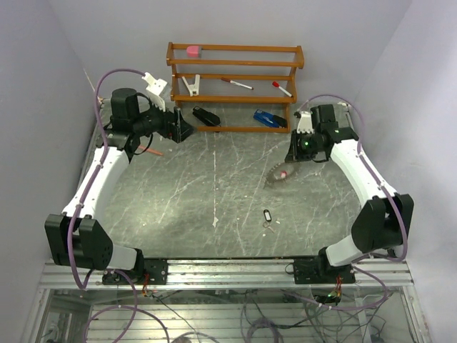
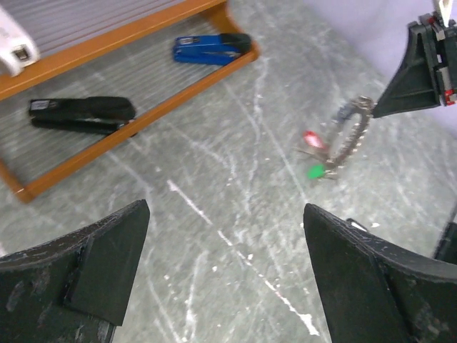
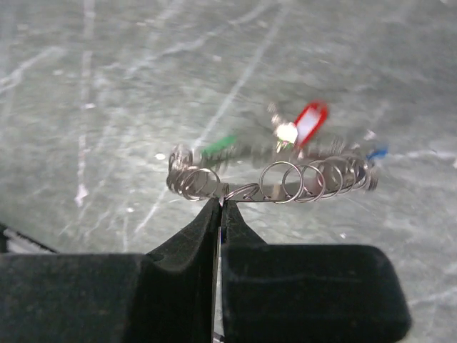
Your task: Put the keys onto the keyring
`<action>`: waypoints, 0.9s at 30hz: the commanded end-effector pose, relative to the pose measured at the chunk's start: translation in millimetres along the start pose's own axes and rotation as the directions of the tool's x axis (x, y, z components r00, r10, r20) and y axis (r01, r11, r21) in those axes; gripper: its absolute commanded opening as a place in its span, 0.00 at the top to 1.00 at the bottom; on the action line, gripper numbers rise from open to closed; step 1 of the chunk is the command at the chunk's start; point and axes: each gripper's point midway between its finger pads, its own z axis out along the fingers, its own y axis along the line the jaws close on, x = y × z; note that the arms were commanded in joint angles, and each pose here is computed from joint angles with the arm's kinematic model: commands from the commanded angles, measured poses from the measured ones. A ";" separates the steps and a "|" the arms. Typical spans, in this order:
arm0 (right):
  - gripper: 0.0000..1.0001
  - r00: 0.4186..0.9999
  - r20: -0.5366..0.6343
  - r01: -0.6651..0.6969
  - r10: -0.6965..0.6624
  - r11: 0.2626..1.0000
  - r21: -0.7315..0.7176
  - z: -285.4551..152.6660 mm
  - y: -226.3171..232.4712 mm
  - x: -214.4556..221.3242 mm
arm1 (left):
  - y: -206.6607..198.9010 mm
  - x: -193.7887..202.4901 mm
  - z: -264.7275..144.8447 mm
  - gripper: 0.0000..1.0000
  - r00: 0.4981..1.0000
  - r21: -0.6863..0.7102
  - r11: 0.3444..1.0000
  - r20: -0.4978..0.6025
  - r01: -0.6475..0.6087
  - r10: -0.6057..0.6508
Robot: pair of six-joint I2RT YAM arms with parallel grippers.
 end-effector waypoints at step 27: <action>1.00 0.778 0.567 0.615 -0.272 0.519 -0.594 -112.8 284.1 -33.4 | -138.5 9.7 3.9 0.00 0.995 0.575 0.812 0.069 -0.097 0.069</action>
